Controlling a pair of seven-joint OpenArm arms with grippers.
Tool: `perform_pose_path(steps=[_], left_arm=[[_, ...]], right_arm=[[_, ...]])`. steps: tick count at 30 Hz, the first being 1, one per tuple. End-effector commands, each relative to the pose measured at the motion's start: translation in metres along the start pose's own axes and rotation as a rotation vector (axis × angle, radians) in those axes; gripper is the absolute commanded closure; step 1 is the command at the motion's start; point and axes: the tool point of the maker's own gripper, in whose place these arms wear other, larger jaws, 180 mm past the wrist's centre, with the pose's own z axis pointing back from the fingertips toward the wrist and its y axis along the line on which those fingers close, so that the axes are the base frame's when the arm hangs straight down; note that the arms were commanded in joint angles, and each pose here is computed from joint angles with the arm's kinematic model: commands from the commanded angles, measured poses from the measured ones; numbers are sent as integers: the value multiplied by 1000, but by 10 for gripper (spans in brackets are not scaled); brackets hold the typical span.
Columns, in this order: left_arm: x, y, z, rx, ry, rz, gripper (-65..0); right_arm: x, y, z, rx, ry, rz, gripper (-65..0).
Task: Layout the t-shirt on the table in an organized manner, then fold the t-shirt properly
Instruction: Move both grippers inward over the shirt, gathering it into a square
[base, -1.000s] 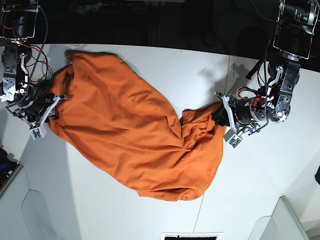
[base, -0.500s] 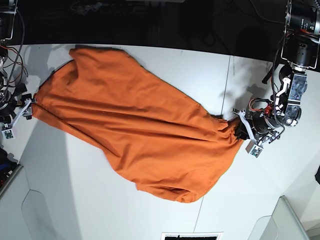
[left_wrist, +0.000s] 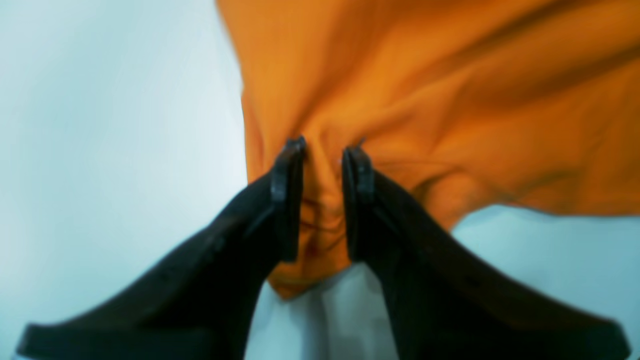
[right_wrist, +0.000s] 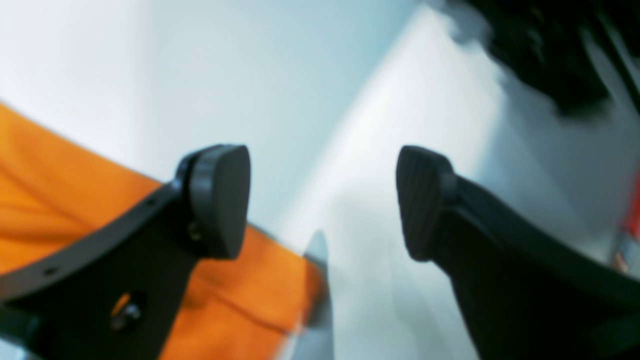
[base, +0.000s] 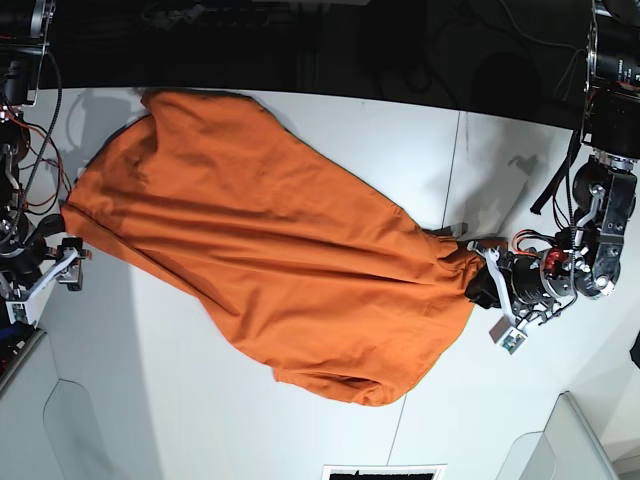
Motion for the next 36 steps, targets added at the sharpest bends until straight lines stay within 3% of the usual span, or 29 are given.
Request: perform_pose_path(steps=[1, 3, 6, 9, 13, 17, 21, 25, 28, 36], left_arm=[[27, 8, 14, 16, -66, -37, -164], [35, 5, 23, 16, -70, -72, -164], [35, -14, 27, -62, -62, -72, -164], [35, -68, 29, -269, -110, -107, -164], [19, -132, 22, -432, -128, -50, -164], [4, -190, 9, -552, -132, 35, -164], [2, -226, -3, -603, -145, 88, -164], [-28, -239, -25, -603, -60, 158, -164], [-59, -233, -40, -569, 36, 182, -164], [-89, -153, -37, -397, 151, 127, -164]], right_arm=[[33, 0, 5, 15, -86, 7, -425], [48, 20, 2, 72, -123, -13, -312], [67, 49, -1, 141, -171, -46, -11], [80, 82, -4, 218, -205, -56, 0], [80, 145, -12, 375, -194, -16, 0], [52, 211, -29, 494, -126, 130, 0], [25, 247, -47, 534, -34, 297, 0], [5, 245, -58, 496, 40, 441, 0], [2, 224, -61, 461, 55, 454, 0], [-16, 160, -63, 381, 105, 442, 0]])
